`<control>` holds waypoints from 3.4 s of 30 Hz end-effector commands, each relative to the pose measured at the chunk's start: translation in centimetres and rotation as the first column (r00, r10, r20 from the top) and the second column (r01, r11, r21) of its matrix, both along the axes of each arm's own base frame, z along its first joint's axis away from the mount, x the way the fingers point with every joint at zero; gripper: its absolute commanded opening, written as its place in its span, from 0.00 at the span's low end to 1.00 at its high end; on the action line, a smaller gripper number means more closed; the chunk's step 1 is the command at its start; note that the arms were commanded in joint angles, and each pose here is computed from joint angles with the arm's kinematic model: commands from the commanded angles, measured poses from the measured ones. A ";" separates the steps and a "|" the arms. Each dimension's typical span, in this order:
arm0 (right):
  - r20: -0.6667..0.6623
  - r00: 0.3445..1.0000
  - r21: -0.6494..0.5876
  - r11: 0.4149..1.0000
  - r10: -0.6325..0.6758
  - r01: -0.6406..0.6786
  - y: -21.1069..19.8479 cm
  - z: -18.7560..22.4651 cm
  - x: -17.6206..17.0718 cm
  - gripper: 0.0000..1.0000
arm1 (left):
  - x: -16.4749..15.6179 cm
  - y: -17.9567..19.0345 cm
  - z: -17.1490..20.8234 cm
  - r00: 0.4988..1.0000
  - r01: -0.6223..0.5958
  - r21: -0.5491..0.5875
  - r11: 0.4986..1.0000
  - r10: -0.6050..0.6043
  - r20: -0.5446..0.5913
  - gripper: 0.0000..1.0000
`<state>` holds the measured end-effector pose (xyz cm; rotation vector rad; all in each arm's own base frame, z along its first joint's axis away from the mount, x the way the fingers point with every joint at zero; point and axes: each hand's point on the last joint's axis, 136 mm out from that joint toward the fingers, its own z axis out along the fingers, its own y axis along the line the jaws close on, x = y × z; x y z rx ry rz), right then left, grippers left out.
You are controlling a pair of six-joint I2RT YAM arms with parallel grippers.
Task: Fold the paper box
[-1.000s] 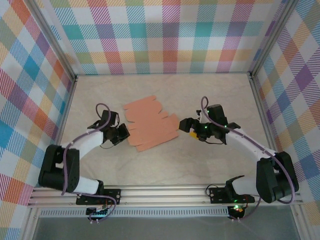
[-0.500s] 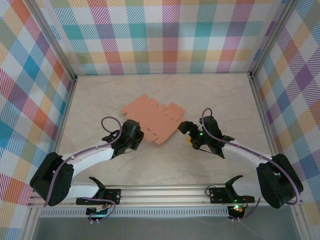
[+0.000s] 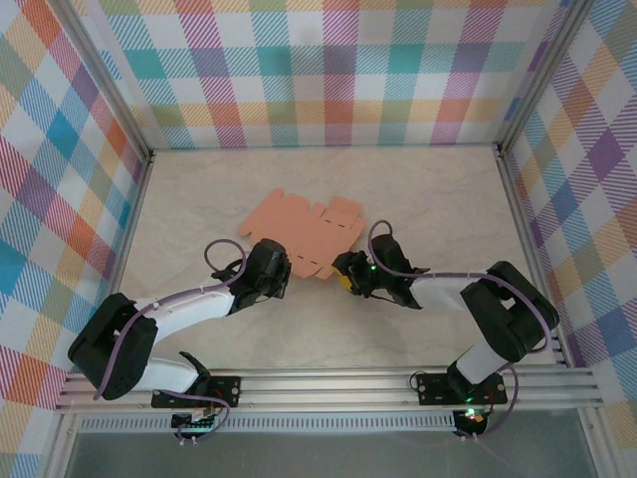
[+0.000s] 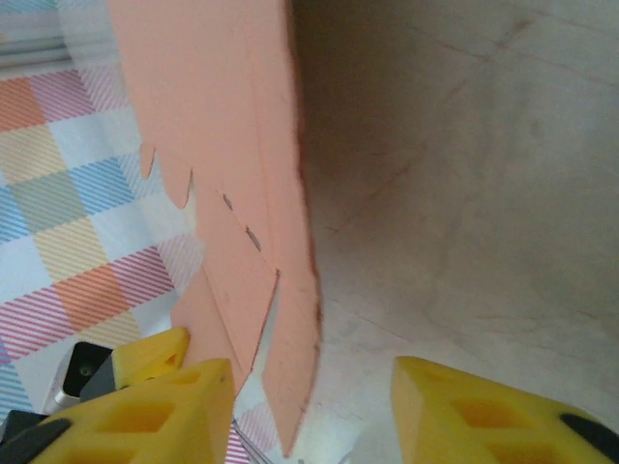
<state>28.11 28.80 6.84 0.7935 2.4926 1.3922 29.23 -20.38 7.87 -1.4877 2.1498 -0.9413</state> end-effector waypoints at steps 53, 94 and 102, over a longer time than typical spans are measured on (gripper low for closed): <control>-0.054 0.464 -0.325 0.424 0.884 -0.845 -7.3 1.0 1.1 0.00 | 3.6 7.7 6.2 0.752 0.572 0.682 0.455 -0.624 -0.213 1.00; 0.202 0.732 -0.300 0.753 0.650 -0.585 -6.2 0.0 12.0 0.75 | 2.6 -0.8 -4.8 0.665 0.706 0.390 0.591 -0.743 -0.076 0.46; 0.175 0.705 -0.264 0.723 0.687 -0.639 -4.3 -1.3 10.8 0.38 | 1.5 -0.1 -5.9 0.653 0.721 0.390 0.572 -0.750 -0.108 0.43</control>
